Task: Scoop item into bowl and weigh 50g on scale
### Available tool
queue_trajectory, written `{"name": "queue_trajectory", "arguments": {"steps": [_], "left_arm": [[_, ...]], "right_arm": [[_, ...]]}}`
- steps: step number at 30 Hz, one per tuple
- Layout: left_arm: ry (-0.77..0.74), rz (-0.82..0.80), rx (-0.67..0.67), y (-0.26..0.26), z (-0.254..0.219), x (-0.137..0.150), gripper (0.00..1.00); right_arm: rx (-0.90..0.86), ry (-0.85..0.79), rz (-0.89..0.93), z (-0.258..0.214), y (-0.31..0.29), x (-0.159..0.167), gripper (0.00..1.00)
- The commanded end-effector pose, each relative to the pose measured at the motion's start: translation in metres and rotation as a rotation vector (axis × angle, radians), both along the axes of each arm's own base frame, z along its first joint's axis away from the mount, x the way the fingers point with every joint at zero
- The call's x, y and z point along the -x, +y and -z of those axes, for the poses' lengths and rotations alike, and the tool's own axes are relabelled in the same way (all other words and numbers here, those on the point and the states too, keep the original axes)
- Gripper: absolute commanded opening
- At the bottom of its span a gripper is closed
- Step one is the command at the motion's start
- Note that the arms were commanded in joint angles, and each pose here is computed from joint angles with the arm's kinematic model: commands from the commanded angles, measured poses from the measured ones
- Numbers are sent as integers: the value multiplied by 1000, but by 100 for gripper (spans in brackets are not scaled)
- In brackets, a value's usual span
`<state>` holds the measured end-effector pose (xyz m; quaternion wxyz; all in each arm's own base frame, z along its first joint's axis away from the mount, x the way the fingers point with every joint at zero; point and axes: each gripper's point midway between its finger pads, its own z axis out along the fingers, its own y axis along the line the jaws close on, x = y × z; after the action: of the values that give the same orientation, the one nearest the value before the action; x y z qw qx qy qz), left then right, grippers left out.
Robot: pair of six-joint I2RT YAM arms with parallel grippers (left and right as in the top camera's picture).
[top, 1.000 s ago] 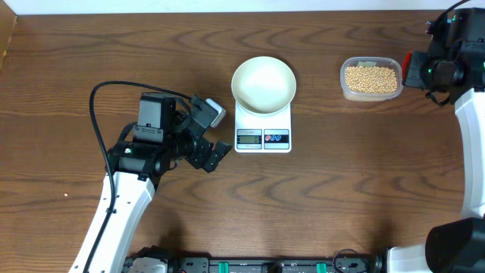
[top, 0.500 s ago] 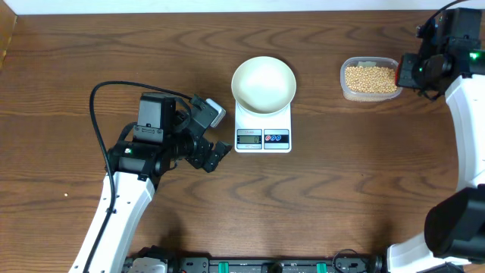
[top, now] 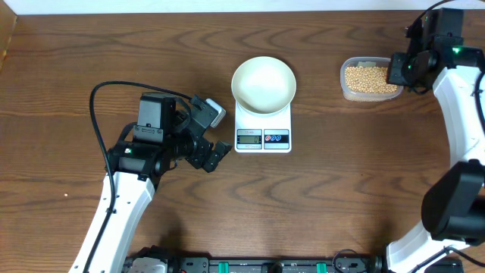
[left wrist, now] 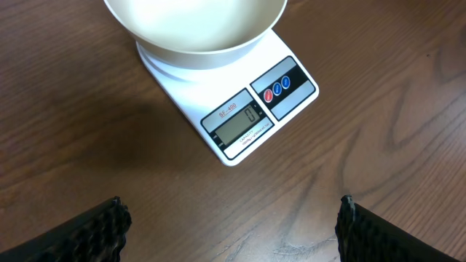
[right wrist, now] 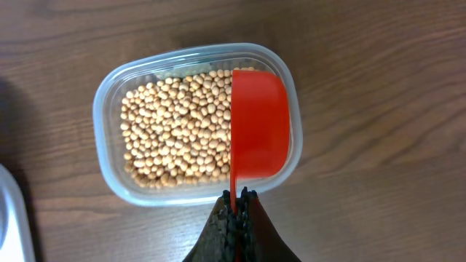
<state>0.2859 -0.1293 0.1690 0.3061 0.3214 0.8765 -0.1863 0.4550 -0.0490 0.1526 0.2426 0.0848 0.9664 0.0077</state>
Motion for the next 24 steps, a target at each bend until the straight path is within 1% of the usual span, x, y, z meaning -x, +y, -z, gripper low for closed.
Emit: {"name": "queue_trajectory", "arguments": {"steps": [1,9,13,20,24], "left_arm": [[1,7,-10,0,3,1,93],[1,7,-10,0,3,1,93],[1,7,-10,0,3,1,93],[1,7,-10,0,3,1,93],[1,7,-10,0,3,1,93]], "right_arm": [[-1,-4,-6,4,4,-8,1],[-17,48,-17,23,11,-7,1],[-78,65,-46,31,23,-7,1],[-130,138,-62,58,38,-4,1],[-186,151,-75,63,48,-3,1]]}}
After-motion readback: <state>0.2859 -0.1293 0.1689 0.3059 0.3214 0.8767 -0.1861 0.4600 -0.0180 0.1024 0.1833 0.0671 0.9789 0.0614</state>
